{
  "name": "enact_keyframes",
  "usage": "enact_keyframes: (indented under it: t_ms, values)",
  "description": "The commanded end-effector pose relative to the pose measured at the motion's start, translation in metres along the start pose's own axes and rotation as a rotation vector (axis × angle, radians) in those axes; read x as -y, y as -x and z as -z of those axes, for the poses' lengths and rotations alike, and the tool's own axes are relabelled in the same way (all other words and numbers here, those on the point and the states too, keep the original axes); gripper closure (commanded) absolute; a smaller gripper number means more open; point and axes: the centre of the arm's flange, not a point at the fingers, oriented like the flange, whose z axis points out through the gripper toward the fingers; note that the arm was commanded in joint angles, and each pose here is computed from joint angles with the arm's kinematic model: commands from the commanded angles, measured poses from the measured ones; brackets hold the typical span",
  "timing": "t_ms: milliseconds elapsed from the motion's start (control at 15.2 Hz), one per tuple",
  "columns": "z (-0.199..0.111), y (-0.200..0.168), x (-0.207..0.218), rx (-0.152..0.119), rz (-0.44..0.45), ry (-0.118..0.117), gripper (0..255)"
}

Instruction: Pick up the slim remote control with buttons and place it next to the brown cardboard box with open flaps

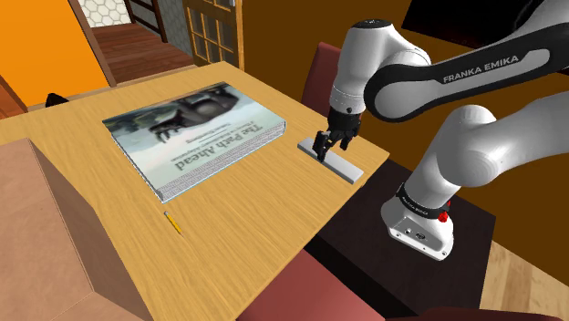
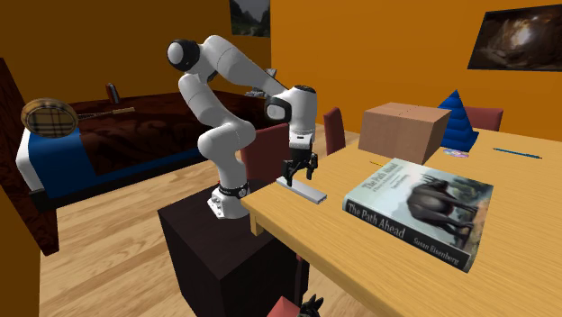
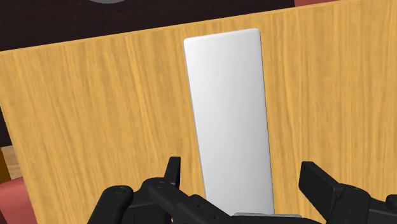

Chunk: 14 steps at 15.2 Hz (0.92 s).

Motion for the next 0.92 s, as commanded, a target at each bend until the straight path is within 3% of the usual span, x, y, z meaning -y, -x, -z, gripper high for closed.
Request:
enact_keyframes:
  t_ms: [0, 132, 660, 726, 858]
  values:
    - [-0.012, 0.0, 0.0, -0.001, 0.0, -0.001, 0]
    - [-0.025, -0.001, 0.0, -0.001, 0.0, -0.001, 0]
    - [-0.025, -0.001, 0.0, -0.001, 0.0, -0.001, 0]
    - [-0.025, -0.001, 0.0, -0.001, 0.0, -0.001, 255]
    - [-0.025, -0.001, 0.0, -0.001, 0.0, -0.001, 255]
